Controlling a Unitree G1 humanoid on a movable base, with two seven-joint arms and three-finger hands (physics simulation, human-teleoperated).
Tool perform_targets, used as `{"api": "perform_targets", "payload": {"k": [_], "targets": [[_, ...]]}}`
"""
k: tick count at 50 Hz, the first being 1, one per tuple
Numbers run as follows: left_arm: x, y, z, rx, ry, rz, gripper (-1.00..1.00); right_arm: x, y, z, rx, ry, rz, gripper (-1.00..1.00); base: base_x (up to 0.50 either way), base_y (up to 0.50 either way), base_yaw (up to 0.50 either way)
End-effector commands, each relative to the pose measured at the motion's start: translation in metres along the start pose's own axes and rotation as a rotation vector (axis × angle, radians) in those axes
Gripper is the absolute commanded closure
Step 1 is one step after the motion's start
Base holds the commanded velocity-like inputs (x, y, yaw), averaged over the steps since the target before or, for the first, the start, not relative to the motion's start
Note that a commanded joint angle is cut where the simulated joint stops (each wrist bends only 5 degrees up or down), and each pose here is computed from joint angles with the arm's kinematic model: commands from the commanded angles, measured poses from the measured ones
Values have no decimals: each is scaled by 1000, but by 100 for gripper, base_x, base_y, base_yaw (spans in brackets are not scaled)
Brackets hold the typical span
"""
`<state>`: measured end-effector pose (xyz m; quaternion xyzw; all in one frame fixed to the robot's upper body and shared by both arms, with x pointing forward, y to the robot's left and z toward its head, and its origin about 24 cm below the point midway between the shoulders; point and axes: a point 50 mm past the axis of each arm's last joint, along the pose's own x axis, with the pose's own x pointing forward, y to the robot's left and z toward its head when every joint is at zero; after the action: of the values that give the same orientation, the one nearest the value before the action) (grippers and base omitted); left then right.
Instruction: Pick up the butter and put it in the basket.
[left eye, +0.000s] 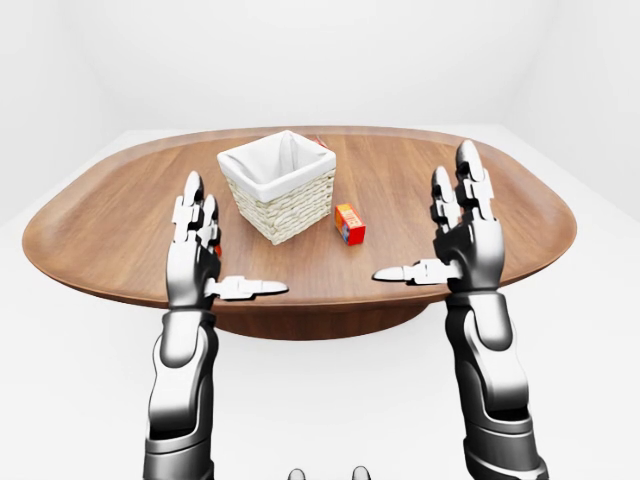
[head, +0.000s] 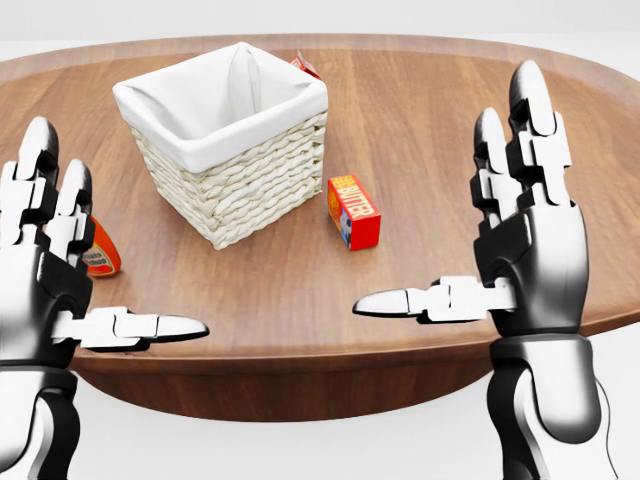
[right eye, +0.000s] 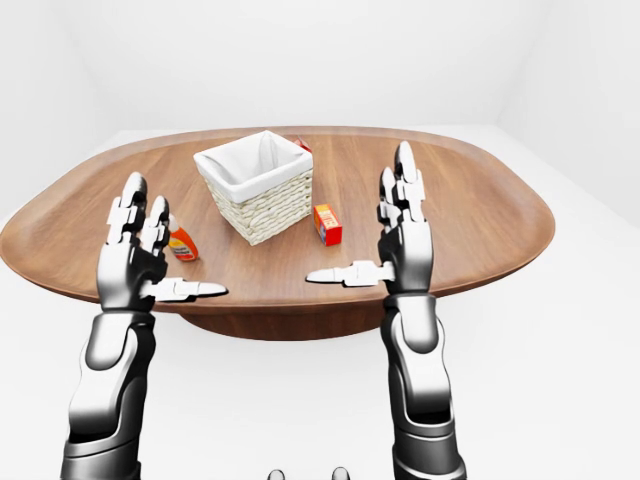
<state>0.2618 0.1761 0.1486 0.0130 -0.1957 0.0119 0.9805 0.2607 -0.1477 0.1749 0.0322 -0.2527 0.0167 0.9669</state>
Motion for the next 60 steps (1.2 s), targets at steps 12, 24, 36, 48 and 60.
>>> {"api": "perform_targets", "payload": {"k": [12,24,36,48,60], "targets": [[2,0,19,7,-83,-2,-100,-2,2,15,32,-63,33,-100,5,10,0],[2,0,19,6,-82,-3,-100,-2,5,15,50,-62,37,-100,30,20,0],[2,0,19,4,-84,-2,-100,-2,3,14,57,-59,29,-100,42,5,0],[1,-1,19,3,-82,-4,-100,-3,0,14,76,-58,19,-100,47,1,0],[0,-2,17,1,-75,-4,-100,-6,0,13,66,-50,24,-100,50,10,0]]}}
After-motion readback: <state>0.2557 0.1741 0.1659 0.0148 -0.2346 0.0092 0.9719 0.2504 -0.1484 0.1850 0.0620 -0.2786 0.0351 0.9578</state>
